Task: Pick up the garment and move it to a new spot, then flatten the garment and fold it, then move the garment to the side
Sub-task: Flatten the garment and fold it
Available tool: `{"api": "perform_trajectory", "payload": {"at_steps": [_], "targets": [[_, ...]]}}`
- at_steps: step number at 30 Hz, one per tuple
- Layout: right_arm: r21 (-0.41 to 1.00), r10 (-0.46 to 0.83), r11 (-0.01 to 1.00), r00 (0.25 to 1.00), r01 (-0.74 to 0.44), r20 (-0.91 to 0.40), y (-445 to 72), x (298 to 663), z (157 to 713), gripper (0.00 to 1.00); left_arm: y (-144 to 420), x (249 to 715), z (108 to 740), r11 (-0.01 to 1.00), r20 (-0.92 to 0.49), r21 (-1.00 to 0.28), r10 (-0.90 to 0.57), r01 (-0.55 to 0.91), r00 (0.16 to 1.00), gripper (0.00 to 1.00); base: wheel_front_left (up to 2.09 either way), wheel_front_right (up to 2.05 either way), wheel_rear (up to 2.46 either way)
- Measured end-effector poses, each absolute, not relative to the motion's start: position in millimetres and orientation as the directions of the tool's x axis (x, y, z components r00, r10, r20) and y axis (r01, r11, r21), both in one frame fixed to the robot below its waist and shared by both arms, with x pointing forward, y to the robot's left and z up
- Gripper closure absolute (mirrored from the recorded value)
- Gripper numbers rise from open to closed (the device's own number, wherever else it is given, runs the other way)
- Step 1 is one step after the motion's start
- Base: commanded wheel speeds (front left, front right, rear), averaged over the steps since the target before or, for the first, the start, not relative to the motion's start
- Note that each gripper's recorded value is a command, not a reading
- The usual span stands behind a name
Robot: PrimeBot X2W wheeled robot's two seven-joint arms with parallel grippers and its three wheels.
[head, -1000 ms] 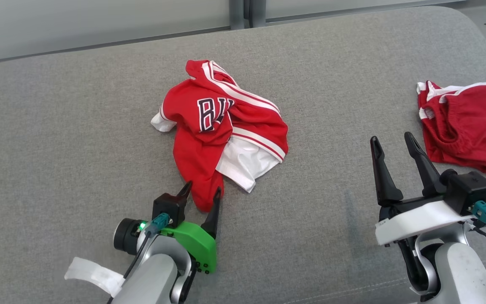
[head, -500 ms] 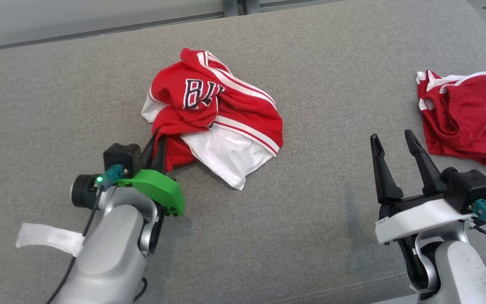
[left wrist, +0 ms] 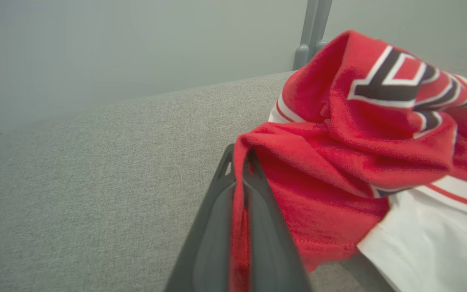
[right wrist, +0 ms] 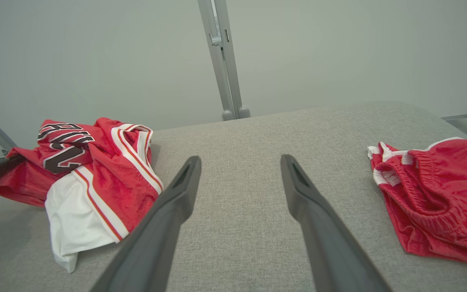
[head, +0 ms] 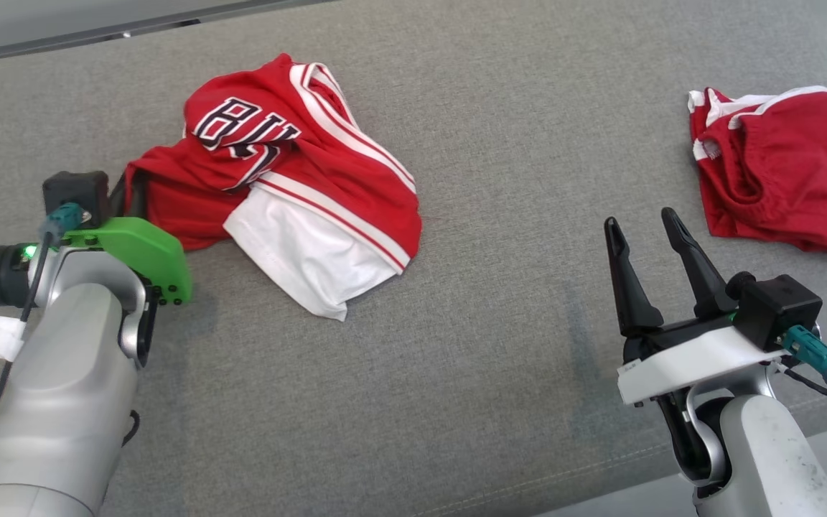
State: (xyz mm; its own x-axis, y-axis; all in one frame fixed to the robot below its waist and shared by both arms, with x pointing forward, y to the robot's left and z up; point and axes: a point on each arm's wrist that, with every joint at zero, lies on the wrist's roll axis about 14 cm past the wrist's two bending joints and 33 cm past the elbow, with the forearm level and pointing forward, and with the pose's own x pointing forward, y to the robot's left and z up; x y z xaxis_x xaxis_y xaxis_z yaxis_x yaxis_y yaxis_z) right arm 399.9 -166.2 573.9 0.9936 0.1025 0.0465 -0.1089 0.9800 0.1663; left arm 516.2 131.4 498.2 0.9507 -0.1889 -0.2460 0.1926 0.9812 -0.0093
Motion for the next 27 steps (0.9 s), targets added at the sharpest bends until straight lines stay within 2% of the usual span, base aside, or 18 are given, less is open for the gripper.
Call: {"api": "perform_trajectory", "payload": {"at_steps": [4,5,6,11,17,27], "targets": [[0.169,0.08,0.982,0.996,-0.085,0.037,-174.1,400.6,568.3,0.0,143.2,524.9,479.5,0.985,-0.31,0.026,-0.153,0.169,0.938,1.0,0.0,0.0,0.0],[0.169,0.066,0.983,0.998,-0.069,0.023,-178.9,399.2,562.6,0.0,144.4,528.6,472.6,0.986,-0.325,0.035,-0.14,0.16,0.935,0.32,0.0,0.0,0.0],[0.168,0.059,0.984,0.998,-0.061,0.016,-181.2,398.5,560.0,0.0,143.6,529.9,469.3,0.987,-0.332,0.036,-0.138,0.159,0.933,0.0,0.0,0.0,0.0],[0.171,0.047,0.984,0.999,-0.045,-0.008,-184.9,396.3,550.8,0.0,142.5,531.1,462.9,0.989,-0.341,0.031,-0.125,0.144,0.932,0.0,0.0,0.0,0.0],[0.191,0.073,0.979,0.997,-0.067,-0.023,-175.0,395.5,545.2,0.0,125.1,528.1,491.5,0.986,-0.245,-0.046,-0.166,0.16,0.955,0.0,0.0,0.0,0.0],[0.278,0.208,0.944,0.975,-0.177,-0.084,-125.1,395.7,528.4,0.0,135.8,459.1,519.0,0.982,-0.12,-0.14,-0.144,0.127,0.982,0.0,0.0,0.0,0.0]]}}
